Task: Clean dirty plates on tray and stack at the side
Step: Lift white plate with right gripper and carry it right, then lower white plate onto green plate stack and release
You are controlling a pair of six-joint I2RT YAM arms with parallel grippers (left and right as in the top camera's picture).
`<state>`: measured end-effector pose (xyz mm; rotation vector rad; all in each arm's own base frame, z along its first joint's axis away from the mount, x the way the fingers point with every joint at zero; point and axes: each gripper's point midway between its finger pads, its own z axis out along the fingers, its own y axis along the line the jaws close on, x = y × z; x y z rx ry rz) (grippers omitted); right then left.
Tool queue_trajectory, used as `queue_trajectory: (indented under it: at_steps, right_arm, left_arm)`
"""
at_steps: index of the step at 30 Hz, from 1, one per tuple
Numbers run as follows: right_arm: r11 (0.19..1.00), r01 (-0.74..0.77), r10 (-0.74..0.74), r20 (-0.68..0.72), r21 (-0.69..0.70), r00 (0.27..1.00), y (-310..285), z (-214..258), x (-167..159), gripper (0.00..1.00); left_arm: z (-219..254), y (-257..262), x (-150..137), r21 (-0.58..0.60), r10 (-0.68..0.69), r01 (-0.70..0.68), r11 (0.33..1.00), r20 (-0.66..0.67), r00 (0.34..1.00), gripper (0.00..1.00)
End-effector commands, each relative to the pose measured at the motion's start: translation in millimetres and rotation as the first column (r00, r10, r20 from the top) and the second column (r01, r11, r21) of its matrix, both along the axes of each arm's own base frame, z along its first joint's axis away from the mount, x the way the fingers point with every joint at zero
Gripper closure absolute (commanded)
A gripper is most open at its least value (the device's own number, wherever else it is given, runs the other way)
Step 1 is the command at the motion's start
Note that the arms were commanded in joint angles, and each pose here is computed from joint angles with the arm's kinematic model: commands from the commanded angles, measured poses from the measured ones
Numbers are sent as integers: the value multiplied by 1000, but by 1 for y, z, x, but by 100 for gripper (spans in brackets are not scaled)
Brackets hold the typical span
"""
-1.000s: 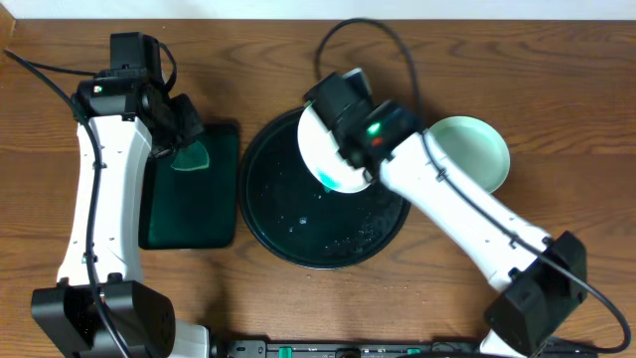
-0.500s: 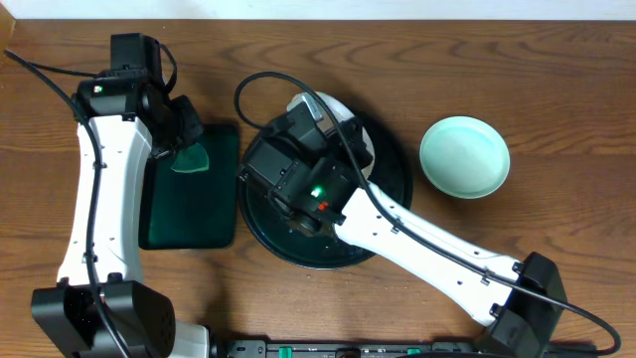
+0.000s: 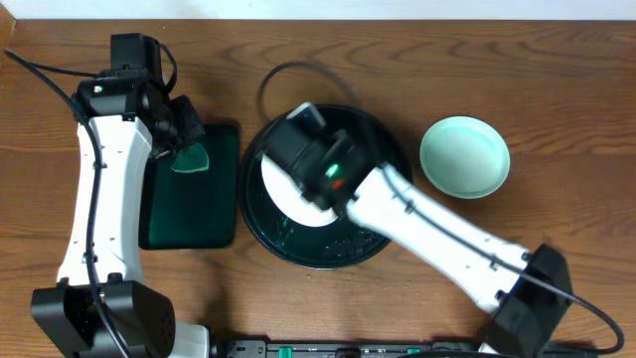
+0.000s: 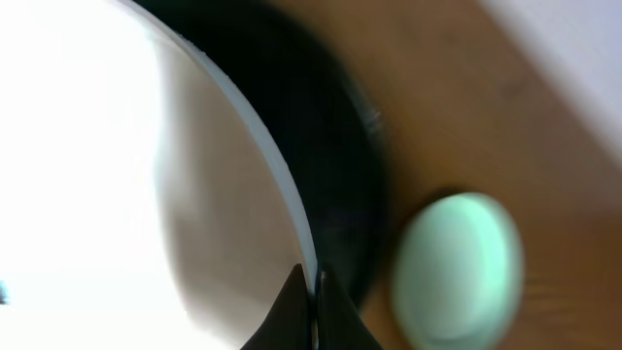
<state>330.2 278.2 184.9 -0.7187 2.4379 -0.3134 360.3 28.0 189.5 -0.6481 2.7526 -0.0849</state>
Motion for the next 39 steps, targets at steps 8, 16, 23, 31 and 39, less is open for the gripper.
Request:
queue_trajectory:
  at_steps: [8,16,23,31,39]
  right_arm:
    - [782,307,-130,-340,542,931,-94,43,47,99]
    - [576,689,-581,-373,440,724,-276,21,73,99]
    - [442,832,-696,-456,336,554,-335,-51,56,99]
    - [389,879,-757,-448,274,475,-348,-121,36,99]
    - [532,780,-645,-441,328,625,-322,-107,52,44]
  left_arm:
    - [-6,4,-2,15,5,-5,1000,-22,1000,93]
    - [-6,4,-2,15,5,-5,1000,-22,1000,93]
    - [-7,5,-2,16,5,-5,1000,-23,1000,93]
    - [-7,6,-2,21,7,-6,1000,-23,1000,93]
    - [-7,10,0,74,-114,116,990,-28,993,93]
